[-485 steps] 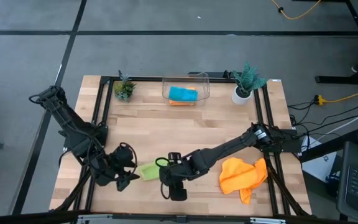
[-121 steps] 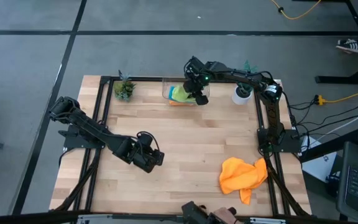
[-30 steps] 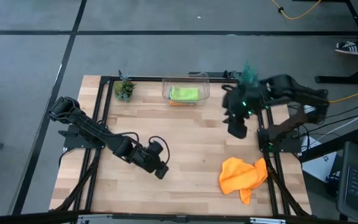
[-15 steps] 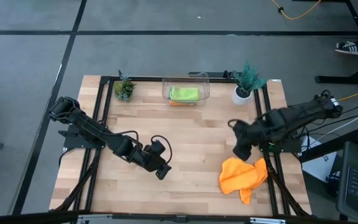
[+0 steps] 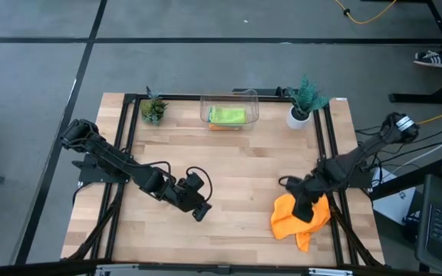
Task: Fold microfiber towels
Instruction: Fold the orange towel
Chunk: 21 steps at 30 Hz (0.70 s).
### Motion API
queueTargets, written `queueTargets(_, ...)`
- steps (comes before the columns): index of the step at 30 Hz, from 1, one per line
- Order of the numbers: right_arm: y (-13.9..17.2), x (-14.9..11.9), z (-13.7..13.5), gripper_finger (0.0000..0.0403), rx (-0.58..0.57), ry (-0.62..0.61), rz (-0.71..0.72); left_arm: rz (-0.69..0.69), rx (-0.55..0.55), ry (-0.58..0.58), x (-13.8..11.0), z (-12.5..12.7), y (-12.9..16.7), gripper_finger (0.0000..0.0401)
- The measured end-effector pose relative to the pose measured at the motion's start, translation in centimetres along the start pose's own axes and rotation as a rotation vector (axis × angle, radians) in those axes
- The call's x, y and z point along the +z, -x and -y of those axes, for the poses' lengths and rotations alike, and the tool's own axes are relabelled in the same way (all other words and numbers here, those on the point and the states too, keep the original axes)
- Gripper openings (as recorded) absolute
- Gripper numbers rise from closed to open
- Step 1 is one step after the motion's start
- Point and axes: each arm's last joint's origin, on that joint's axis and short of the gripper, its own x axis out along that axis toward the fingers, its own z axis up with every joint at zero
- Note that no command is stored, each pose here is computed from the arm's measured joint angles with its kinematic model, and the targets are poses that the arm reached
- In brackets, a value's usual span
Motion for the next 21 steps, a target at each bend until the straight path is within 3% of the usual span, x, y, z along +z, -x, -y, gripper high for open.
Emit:
queueTargets(4,-2.4,-1.3,0.3,0.0157,0.063,0.004,-0.073,0.022,0.008,-0.001,0.1,0.0,0.0,0.0247)
queueTargets(11,-5.5,-2.8,2.1,0.0157,-0.036,-0.088,-0.056,0.065,0.024,-0.001,0.2,-0.1,0.0,0.0247)
queueTargets(16,-8.2,-2.3,1.8,0.0157,0.021,-0.074,-0.028,0.065,0.025,-0.001,0.2,-0.1,0.0,0.0247)
queueTargets(21,-10.6,-0.2,0.9,0.0157,0.017,-0.115,0.110,0.075,0.029,0.000,0.2,-0.1,0.0,0.0247)
